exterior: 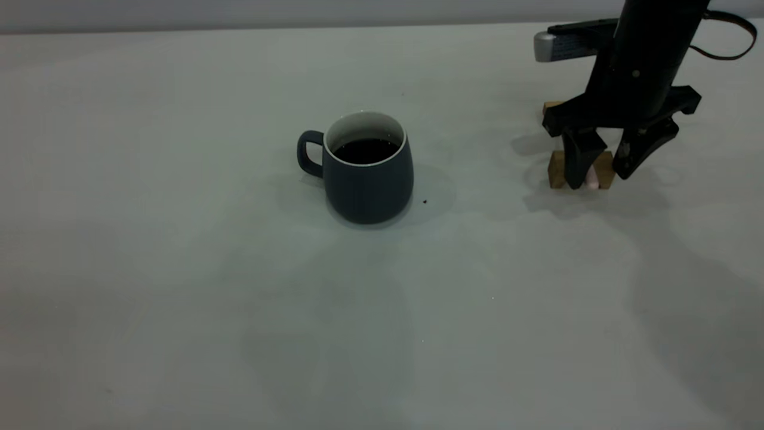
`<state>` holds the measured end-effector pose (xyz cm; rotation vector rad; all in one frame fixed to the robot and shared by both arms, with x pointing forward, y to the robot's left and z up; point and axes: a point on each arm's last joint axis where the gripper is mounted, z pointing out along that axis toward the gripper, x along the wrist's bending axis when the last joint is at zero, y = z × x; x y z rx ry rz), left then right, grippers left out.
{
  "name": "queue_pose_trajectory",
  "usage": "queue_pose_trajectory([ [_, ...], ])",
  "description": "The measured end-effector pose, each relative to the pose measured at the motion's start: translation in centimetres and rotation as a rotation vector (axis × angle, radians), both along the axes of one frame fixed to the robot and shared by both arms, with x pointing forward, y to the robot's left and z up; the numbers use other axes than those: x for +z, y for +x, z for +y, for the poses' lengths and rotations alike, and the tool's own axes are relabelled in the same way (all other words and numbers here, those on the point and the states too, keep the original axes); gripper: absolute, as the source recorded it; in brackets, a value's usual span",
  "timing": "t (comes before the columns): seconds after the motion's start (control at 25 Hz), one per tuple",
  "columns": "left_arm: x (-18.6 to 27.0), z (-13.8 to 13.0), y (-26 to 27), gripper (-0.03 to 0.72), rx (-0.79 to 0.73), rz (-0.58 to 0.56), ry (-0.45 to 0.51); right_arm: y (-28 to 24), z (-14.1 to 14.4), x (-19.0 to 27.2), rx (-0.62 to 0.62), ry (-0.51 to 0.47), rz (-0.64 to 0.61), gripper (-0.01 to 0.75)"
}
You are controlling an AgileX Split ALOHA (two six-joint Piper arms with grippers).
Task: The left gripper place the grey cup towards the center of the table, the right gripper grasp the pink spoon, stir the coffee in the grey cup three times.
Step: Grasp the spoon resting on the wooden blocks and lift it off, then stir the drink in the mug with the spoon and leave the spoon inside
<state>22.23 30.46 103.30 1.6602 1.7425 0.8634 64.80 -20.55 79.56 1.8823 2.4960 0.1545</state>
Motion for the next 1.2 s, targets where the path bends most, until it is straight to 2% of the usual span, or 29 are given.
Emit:
queue_pose_trajectory([
  [0.2, 0.0, 0.0, 0.0, 0.274, 0.0, 0.0, -0.001, 0.0, -0.1, 0.0, -0.004, -0.015, -0.002, 0.451],
  [0.52, 0.0, 0.0, 0.0, 0.274, -0.001, 0.0, 0.0, 0.1, -0.4, 0.0, 0.002, -0.039, -0.009, 0.15],
  [0.72, 0.0, 0.0, 0.0, 0.274, -0.001, 0.0, 0.0, 0.4, -0.5, 1.4, -0.004, -0.055, -0.042, 0.145],
  [0.96, 0.0, 0.0, 0.0, 0.274, -0.001, 0.0, 0.0, 0.3, 0.0, 7.1, 0.0, -0.046, -0.088, 0.145],
  [1.08, 0.0, 0.0, 0.0, 0.274, -0.001, 0.0, 0.0, -0.8, 1.6, 9.8, 0.016, -0.016, -0.062, 0.145],
  [1.2, 0.0, 0.0, 0.0, 0.274, -0.001, 0.0, 0.0, -2.3, 4.6, 11.9, 0.019, 0.074, -0.02, 0.145],
])
